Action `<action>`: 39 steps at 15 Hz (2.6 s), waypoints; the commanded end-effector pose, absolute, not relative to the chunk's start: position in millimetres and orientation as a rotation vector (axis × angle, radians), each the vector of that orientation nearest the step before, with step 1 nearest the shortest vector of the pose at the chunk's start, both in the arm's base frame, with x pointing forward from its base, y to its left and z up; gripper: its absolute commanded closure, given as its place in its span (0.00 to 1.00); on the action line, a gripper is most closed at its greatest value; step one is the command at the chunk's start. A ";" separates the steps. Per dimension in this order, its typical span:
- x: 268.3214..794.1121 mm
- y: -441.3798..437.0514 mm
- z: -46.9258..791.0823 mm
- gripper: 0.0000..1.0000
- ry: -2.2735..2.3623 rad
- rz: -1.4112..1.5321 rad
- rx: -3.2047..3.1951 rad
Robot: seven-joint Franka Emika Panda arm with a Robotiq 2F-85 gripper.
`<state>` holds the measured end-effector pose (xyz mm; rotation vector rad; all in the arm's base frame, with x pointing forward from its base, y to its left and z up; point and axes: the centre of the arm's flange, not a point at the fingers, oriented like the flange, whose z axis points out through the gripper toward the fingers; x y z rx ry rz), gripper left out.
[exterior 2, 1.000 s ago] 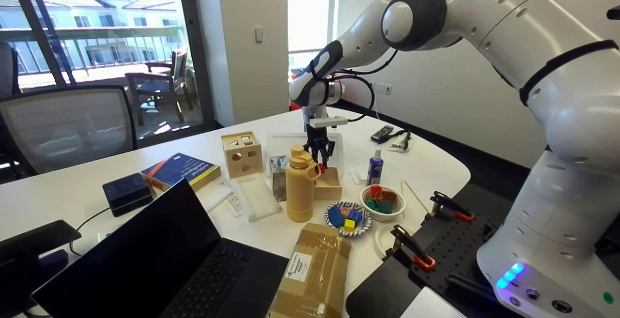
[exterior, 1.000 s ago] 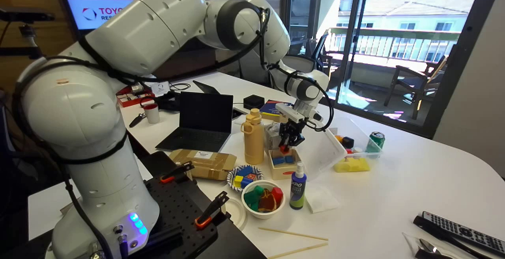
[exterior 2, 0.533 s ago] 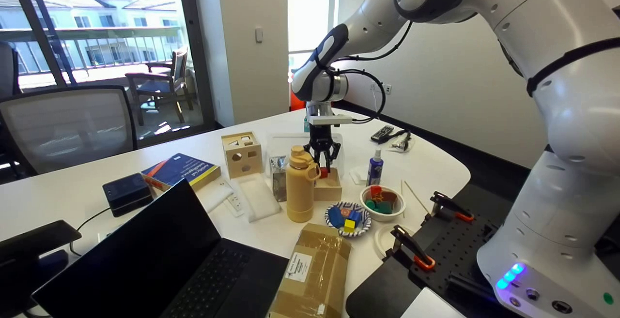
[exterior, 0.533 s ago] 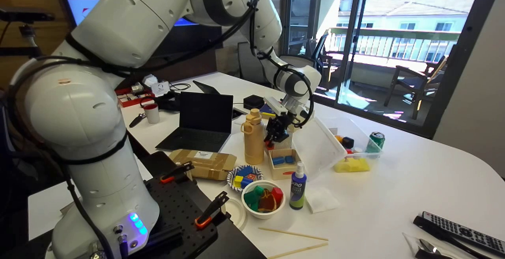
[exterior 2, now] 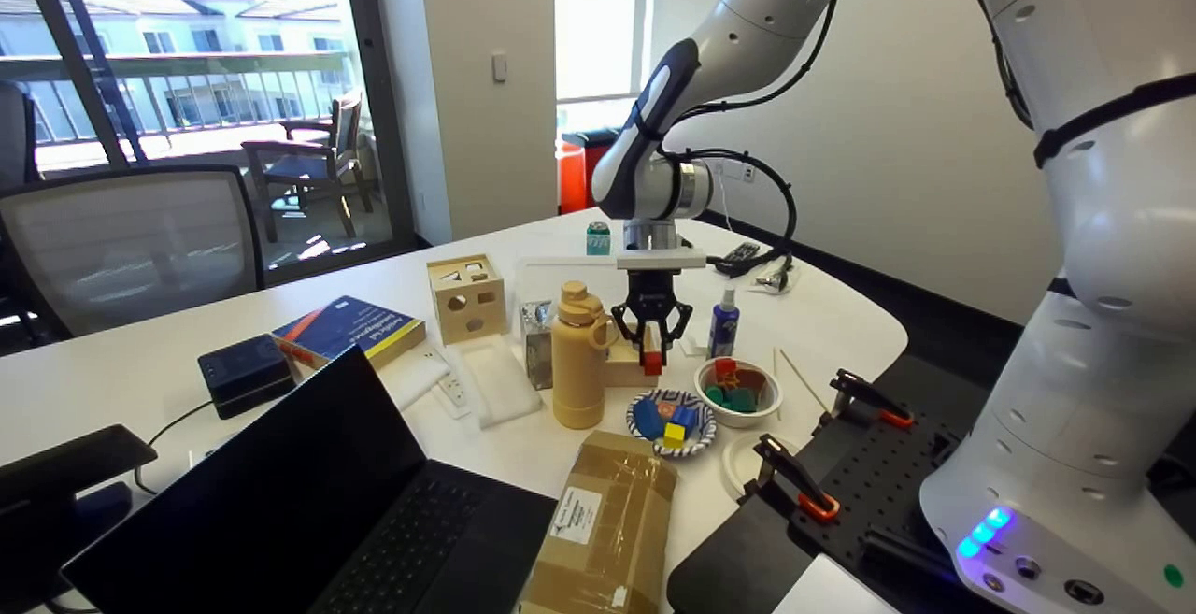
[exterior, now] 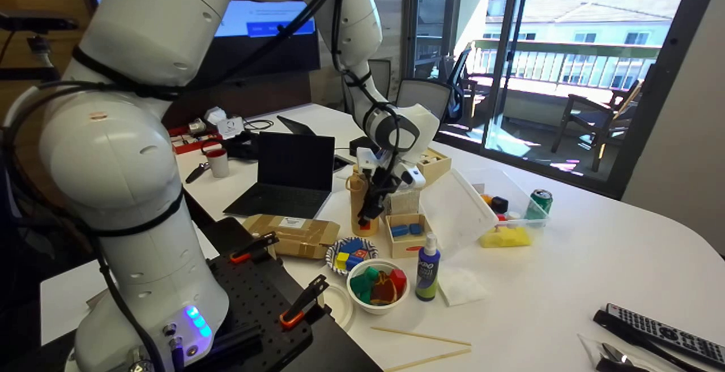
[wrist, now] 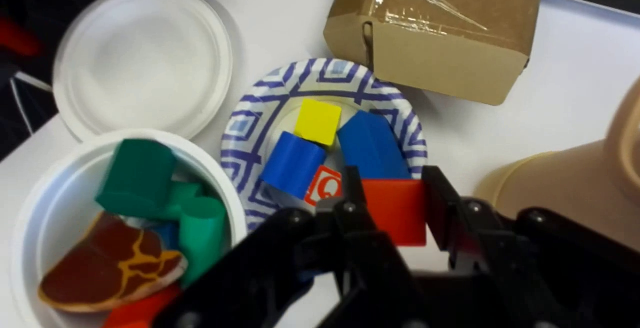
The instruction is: Move the orange cube to the plate in front of the wooden object
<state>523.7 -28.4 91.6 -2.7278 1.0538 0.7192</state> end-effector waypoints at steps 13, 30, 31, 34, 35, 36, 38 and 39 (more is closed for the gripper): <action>452.2 -31.8 64.2 0.92 1.384 0.584 -2.714; 465.5 -39.8 69.5 0.00 1.372 0.417 -2.722; 465.8 -41.3 75.4 0.00 1.368 0.415 -2.720; 470.6 -48.9 98.5 0.00 1.389 0.392 -2.725; 473.0 -52.0 105.9 0.00 1.393 0.379 -2.725; 475.3 -55.2 114.2 0.00 1.396 0.362 -2.727; 479.7 -60.1 129.4 0.00 1.396 0.327 -2.731; 482.6 -62.9 135.7 0.00 1.392 0.308 -2.733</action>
